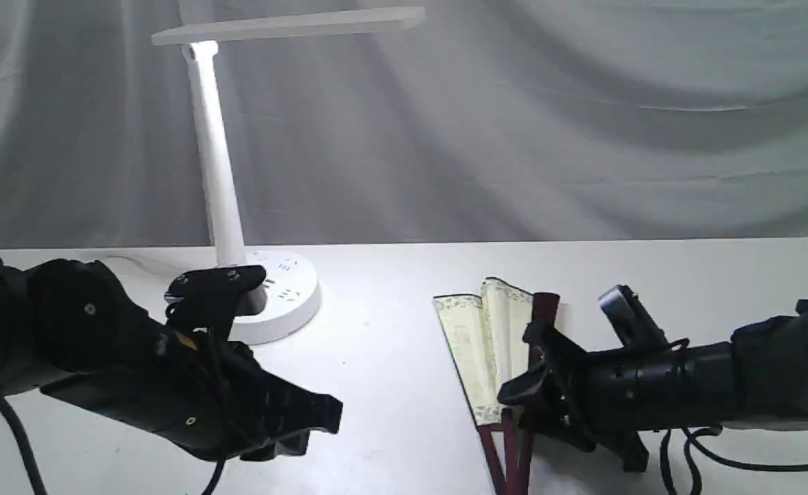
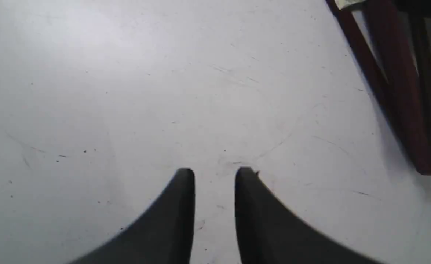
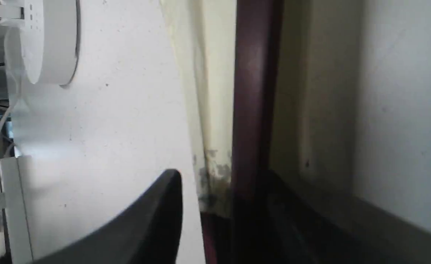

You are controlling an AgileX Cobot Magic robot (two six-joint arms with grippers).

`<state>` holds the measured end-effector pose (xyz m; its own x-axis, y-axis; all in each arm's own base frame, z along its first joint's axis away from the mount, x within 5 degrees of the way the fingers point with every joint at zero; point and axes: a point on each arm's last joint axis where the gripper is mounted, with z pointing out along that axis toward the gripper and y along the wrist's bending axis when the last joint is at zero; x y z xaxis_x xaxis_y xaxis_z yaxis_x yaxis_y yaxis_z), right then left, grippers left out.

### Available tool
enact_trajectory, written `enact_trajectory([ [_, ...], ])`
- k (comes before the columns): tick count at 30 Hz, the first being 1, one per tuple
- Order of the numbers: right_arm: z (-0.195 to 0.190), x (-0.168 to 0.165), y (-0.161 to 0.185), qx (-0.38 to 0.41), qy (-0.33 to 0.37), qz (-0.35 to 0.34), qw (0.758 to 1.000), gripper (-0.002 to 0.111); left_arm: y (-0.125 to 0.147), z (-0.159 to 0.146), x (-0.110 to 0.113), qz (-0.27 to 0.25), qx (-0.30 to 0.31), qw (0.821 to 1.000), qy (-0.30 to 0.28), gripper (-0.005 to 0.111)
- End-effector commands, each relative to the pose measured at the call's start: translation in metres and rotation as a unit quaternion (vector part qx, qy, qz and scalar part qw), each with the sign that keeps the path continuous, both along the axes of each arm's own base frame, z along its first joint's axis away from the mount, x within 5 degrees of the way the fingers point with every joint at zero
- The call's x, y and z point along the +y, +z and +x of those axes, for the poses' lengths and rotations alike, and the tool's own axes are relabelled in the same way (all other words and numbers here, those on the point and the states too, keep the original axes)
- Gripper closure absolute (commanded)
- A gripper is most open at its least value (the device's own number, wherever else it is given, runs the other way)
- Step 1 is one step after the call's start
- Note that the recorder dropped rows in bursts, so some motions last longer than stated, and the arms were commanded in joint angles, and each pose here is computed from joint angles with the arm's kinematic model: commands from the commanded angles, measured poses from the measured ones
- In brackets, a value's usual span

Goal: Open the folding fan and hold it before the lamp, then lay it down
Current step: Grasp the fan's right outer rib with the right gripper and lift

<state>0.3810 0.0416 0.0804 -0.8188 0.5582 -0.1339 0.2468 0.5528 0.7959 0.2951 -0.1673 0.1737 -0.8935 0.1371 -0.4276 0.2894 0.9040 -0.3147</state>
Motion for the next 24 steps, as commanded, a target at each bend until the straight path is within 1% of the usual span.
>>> enact_trajectory([
  [1, -0.001, -0.005, -0.004, -0.004, 0.007, -0.006, 1.000, 0.078, 0.001, 0.000, -0.003, 0.000, -0.005, 1.000, -0.006, 0.087],
  [9, -0.001, -0.005, -0.004, -0.015, 0.018, -0.013, 1.000, 0.089, 0.001, 0.001, -0.003, 0.000, -0.008, 1.000, -0.004, 0.087],
  [13, -0.002, -0.004, -0.003, -0.017, 0.022, -0.006, 1.000, 0.094, 0.001, 0.001, -0.002, 0.002, -0.010, 1.000, -0.006, 0.087],
  [19, -0.004, 0.003, 0.004, -0.063, 0.075, 0.014, 0.995, 0.100, 0.001, 0.002, -0.002, 0.007, -0.018, 1.000, -0.009, 0.087],
  [21, -0.004, 0.005, 0.006, -0.075, 0.088, 0.022, 0.993, 0.103, 0.001, 0.002, -0.002, 0.007, -0.018, 1.000, -0.009, 0.087],
  [23, -0.005, 0.006, 0.008, -0.080, 0.094, 0.031, 0.992, 0.108, 0.001, 0.002, -0.002, 0.007, -0.018, 1.000, -0.009, 0.087],
  [24, -0.005, 0.006, 0.008, -0.081, 0.096, 0.033, 0.992, 0.108, 0.001, 0.002, -0.002, 0.007, -0.018, 1.000, -0.009, 0.087],
])
